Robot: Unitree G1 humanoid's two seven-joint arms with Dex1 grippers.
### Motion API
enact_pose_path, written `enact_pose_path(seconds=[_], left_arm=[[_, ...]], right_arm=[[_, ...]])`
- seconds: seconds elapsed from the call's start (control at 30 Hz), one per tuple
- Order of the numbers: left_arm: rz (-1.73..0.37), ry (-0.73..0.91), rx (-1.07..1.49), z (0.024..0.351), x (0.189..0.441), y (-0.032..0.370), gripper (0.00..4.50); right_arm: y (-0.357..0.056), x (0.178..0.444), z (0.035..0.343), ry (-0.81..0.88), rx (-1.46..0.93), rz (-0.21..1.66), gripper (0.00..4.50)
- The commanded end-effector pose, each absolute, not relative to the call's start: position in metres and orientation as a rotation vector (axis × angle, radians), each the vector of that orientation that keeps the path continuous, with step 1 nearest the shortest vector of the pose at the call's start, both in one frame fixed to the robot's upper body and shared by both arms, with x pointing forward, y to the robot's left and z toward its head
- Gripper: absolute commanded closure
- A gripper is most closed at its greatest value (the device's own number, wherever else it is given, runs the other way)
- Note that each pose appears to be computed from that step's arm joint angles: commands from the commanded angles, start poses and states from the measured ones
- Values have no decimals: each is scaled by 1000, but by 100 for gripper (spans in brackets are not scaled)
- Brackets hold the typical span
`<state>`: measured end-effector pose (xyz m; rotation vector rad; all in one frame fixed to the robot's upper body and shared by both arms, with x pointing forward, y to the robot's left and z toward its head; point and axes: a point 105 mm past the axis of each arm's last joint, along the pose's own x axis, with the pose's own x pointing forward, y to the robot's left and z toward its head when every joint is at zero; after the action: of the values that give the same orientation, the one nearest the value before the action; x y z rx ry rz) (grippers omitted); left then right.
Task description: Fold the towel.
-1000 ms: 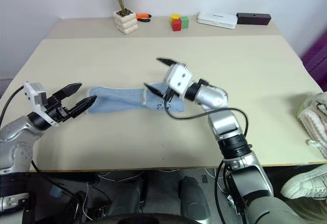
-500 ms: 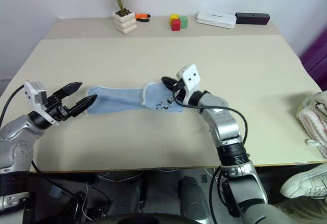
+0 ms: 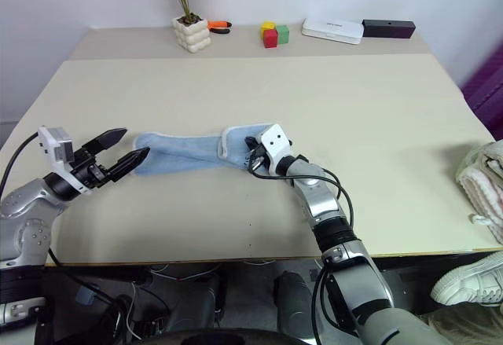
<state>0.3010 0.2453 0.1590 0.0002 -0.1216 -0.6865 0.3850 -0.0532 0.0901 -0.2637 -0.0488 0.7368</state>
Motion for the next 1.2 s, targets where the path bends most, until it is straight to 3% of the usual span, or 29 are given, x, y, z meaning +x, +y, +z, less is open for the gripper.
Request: enact_pose_path(seconds=[0.03,0.2,0.43,0.53,0.73,0.9,1.2], left_arm=[[-688,-161,18,171,297,246,0],[-688,-154,13,169,297,245,0],[-652,-105,-118,169,295,249,0],[-597,-93,-264,174,293,253,0],[-494,-48,-399,163,280,245,0],[-386,-29,-427,155,271,234,0],[-131,-111,-954,148,262,210,0]], right_arm=[[-48,382,70,-10,-340,737,449],[-46,381,79,-49,-398,750,449],[-60,396,164,-221,-256,682,449],[-66,395,187,-257,-220,684,368],[-69,389,209,-293,-221,684,78],[-70,386,210,-300,-232,689,78],[-65,384,210,-308,-227,707,78]])
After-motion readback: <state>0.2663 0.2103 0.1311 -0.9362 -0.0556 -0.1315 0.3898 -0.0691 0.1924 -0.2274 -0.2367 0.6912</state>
